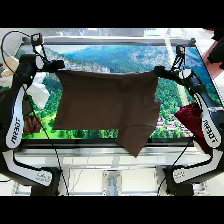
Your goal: Fold the shirts.
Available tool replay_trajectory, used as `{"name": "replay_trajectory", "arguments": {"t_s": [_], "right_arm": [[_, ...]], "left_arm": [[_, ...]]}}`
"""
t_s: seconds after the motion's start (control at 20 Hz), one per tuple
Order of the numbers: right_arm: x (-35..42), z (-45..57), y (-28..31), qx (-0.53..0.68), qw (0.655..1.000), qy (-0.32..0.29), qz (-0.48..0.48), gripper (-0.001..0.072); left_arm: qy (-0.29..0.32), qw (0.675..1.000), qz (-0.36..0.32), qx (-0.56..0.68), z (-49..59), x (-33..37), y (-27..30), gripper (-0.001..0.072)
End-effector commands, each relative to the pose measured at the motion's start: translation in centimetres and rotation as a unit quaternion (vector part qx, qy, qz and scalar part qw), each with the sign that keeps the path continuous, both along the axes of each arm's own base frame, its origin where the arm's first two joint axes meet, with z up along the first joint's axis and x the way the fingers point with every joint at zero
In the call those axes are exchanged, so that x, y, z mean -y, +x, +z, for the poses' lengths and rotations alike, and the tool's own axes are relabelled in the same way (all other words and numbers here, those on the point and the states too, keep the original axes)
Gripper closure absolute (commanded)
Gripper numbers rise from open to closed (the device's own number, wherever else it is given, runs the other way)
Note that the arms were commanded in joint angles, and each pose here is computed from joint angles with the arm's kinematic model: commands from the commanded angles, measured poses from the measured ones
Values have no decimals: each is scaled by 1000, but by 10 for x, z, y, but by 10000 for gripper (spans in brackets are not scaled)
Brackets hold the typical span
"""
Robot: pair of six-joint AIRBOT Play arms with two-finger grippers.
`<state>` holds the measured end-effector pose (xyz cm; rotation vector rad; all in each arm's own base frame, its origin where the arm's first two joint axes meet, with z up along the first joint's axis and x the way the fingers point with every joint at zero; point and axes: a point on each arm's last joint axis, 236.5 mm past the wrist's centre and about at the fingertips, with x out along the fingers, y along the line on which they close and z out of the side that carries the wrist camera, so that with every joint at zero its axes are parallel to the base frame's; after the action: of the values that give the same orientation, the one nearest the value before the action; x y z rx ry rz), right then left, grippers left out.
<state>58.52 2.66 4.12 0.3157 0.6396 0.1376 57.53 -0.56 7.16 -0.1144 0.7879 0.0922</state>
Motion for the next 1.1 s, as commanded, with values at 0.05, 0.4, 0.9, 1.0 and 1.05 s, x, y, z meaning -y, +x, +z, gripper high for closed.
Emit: {"name": "replay_trajectory", "arguments": {"t_s": [0.05, 0.4, 0.9, 1.0, 1.05], "right_arm": [[1, -20, -13, -50, 998, -4, 26, 687], [-20, -76, -109, -254, 954, -40, 155, 687], [-34, -129, -141, -294, 942, -43, 158, 686], [-34, -137, -149, -306, 938, -41, 158, 684], [-35, -139, -152, -310, 937, -39, 159, 682]], "left_arm": [[10, 999, 12, -38, -22, -5, -8, 697], [31, 977, -11, -208, -88, -8, -77, 696], [29, 968, -15, -249, -147, -5, -97, 695], [29, 968, -15, -250, -149, -5, -97, 695], [28, 968, -15, -250, -148, -5, -97, 679]]}}
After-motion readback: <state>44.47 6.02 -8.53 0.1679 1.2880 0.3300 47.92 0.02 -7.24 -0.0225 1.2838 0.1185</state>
